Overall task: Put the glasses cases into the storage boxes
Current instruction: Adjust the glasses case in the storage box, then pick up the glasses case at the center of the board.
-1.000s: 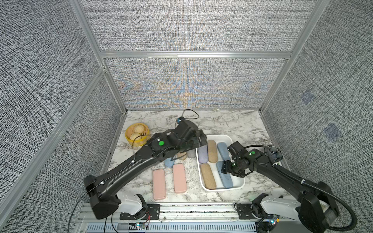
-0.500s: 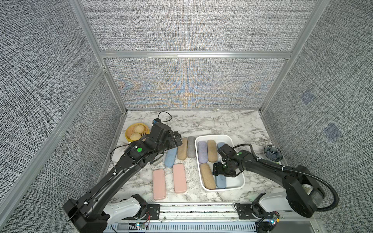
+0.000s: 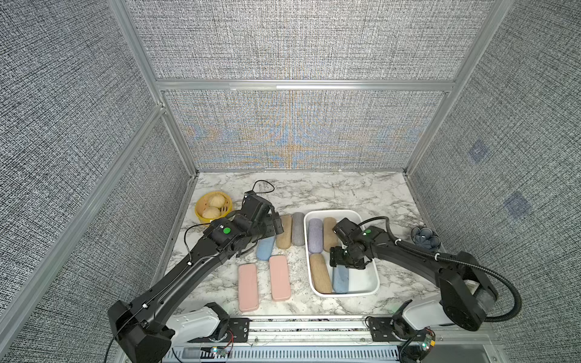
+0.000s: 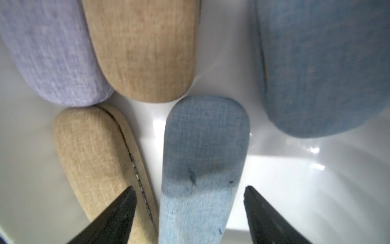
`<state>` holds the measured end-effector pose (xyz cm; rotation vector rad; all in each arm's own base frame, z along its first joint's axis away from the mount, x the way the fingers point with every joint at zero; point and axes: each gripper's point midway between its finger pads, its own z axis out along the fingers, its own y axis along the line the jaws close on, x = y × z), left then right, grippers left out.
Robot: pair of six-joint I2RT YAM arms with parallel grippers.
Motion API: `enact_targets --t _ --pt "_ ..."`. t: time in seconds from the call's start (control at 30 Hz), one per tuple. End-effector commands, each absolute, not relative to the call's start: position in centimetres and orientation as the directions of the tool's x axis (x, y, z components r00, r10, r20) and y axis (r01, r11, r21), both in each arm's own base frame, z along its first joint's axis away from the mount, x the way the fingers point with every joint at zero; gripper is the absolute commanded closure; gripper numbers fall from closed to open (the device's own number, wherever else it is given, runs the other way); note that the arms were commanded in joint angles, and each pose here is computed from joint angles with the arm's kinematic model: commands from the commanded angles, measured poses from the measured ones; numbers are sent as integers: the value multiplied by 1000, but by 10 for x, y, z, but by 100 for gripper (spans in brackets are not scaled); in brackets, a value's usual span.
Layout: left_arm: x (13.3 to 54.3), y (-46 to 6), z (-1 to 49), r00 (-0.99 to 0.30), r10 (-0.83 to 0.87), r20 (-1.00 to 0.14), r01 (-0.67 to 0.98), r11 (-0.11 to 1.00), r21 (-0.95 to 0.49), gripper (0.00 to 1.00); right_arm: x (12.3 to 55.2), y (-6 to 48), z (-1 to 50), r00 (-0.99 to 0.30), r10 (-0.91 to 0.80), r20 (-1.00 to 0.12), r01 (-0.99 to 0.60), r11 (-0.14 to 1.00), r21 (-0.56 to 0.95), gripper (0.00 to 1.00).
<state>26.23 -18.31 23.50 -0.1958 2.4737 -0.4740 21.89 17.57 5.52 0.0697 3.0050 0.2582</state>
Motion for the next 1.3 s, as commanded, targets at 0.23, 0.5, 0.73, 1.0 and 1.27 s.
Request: enact_targets --t 0.23,0.5,0.73,1.0,1.27 --pt "262 -182 227 -820 -212 -532 -22 940 -340 11 239 205 42 -994 66 -87 35 948 316 15" --pt "265 -188 222 -832 -201 -517 -14 940 -342 13 223 215 46 -993 74 -88 42 946 323 21" --pt "267 -188 223 -834 -193 -516 -17 945 -327 9 228 203 54 -991 96 -97 71 969 235 18" --pt "266 -149 209 -830 -255 -496 -175 964 -202 1 243 245 144 -957 -45 -287 -106 974 201 29" --pt "268 -104 191 -783 -413 -464 -328 909 -256 1 245 327 160 -932 -177 -317 -241 954 177 23"
